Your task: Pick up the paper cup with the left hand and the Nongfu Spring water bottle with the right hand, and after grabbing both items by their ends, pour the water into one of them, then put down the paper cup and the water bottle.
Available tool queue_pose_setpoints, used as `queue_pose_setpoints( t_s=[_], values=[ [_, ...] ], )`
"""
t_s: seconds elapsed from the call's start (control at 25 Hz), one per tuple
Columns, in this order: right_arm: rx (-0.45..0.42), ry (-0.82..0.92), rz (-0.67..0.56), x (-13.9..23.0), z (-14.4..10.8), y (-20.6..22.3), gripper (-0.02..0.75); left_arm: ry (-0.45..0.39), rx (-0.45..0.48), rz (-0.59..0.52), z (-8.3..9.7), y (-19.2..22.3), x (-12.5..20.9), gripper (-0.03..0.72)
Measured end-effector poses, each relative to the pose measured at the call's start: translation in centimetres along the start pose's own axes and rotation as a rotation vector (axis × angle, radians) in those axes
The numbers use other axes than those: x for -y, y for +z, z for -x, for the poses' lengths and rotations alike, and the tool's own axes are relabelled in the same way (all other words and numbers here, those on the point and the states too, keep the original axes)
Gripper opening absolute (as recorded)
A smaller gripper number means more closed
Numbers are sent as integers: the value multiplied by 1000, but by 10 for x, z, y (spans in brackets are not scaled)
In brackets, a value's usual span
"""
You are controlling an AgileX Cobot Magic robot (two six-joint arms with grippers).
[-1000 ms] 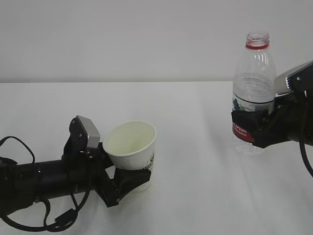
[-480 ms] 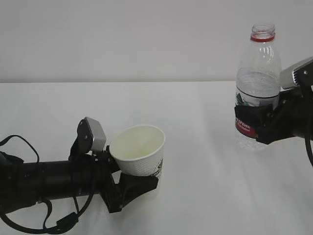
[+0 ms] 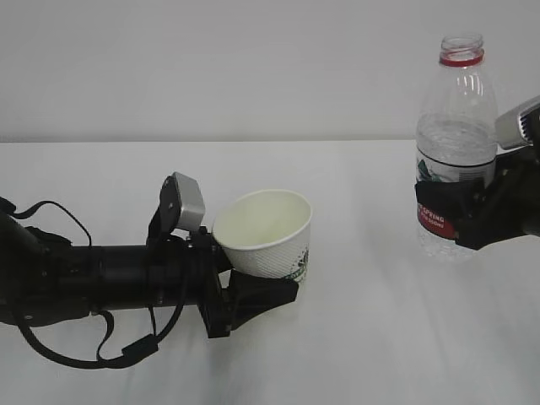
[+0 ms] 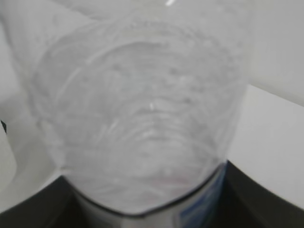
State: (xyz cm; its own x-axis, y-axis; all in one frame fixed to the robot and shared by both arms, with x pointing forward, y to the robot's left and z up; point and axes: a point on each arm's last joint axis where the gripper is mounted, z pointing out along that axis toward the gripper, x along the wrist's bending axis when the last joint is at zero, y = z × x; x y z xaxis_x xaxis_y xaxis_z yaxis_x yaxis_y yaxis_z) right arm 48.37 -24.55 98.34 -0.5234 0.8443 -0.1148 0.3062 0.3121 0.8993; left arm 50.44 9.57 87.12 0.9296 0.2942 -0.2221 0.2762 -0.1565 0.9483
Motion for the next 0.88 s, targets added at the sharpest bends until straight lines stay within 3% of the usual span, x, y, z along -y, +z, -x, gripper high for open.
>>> queue_pose_setpoints(
  t_s=[0.4, 0.88],
  values=[
    [27, 41, -2, -3, 0, -8, 461, 57, 123, -24, 30, 27, -4, 538],
    [33, 66, 21, -12, -2, -19, 461, 89, 175, -56, 44, 38, -2, 537]
  ],
)
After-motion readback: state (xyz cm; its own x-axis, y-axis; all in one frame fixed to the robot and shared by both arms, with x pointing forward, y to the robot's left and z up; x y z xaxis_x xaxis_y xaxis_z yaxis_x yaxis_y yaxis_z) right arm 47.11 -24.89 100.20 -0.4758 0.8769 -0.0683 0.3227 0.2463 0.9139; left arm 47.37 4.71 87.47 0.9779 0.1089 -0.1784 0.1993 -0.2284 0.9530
